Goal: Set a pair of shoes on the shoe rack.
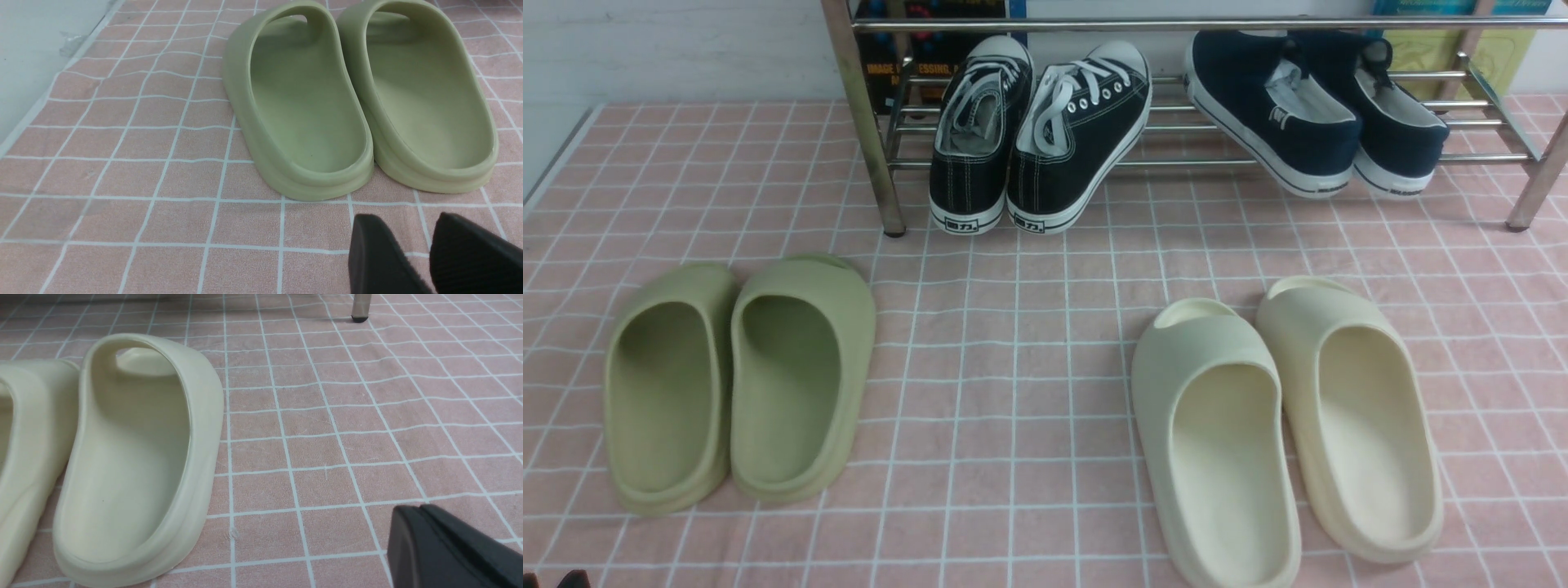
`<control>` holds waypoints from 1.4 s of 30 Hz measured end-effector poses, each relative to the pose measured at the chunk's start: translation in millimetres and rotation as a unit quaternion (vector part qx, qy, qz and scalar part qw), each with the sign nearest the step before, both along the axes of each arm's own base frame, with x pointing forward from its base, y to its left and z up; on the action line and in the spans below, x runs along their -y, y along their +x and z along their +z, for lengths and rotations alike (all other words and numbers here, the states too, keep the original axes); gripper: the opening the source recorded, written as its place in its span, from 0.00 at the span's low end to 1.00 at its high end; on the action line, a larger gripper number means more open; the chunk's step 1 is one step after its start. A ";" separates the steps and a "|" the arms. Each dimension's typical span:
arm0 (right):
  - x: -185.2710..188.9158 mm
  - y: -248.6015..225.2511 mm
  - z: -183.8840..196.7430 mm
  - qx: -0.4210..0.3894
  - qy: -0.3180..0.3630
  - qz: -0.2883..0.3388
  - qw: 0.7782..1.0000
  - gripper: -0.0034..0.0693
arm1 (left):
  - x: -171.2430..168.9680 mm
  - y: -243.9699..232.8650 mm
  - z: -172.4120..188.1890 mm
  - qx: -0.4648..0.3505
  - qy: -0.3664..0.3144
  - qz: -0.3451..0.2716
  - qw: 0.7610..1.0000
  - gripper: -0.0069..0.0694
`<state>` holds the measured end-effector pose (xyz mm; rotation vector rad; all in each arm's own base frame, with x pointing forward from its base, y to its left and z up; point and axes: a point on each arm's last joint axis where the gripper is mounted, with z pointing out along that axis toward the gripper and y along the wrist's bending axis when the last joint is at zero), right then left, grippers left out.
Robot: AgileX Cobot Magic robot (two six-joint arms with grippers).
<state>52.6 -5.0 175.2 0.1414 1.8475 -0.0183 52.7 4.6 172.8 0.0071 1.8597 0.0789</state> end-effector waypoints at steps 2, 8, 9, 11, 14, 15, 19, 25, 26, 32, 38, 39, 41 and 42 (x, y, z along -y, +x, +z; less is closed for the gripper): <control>0.0 0.0 0.0 0.000 0.000 0.000 1.000 0.03 | 0.0 0.0 0.0 0.000 0.000 0.000 1.000 0.40; 0.0 0.0 0.0 0.000 0.000 0.000 1.000 0.03 | 0.0 0.0 0.0 0.000 0.000 0.000 1.000 0.40; 0.0 0.0 0.0 0.000 0.000 0.000 1.000 0.03 | 0.0 0.0 0.0 0.000 0.000 0.000 1.000 0.40; 0.0 0.0 0.0 0.000 0.000 0.000 1.000 0.03 | 0.0 0.0 0.0 0.000 0.000 0.000 1.000 0.40; 0.0 0.0 0.0 0.000 0.000 0.000 1.000 0.04 | 0.0 0.0 0.0 0.000 0.000 0.000 1.000 0.40; 0.0 0.0 0.0 0.000 0.000 0.000 1.000 0.04 | 0.0 0.0 0.0 0.000 0.000 0.000 1.000 0.40; 0.0 0.0 0.0 0.000 0.000 0.000 1.000 0.04 | 0.0 0.0 0.0 0.000 0.000 0.000 1.000 0.40; 0.0 0.0 0.0 0.000 0.000 0.000 1.000 0.05 | 0.0 0.0 0.0 0.000 0.000 0.000 1.000 0.40; 0.0 0.0 0.0 0.000 0.000 0.000 1.000 0.05 | 0.0 0.0 0.0 0.000 0.000 0.000 1.000 0.40; 0.0 0.0 0.0 0.000 0.000 0.000 1.000 0.05 | 0.0 0.0 0.0 0.000 0.000 0.000 1.000 0.40; 0.0 0.0 0.0 0.000 0.000 0.000 1.000 0.06 | 0.0 0.0 0.0 0.000 0.000 0.000 1.000 0.40; 0.0 0.0 0.0 0.000 0.000 0.000 1.000 0.06 | 0.0 0.0 0.0 0.000 0.000 0.000 1.000 0.40; 0.0 0.0 0.0 0.000 0.000 0.000 1.000 0.07 | 0.0 0.0 0.0 0.000 0.000 0.000 1.000 0.40; 0.0 0.0 0.0 0.000 0.000 0.000 1.000 0.07 | 0.0 0.0 0.0 0.000 0.000 0.000 1.000 0.40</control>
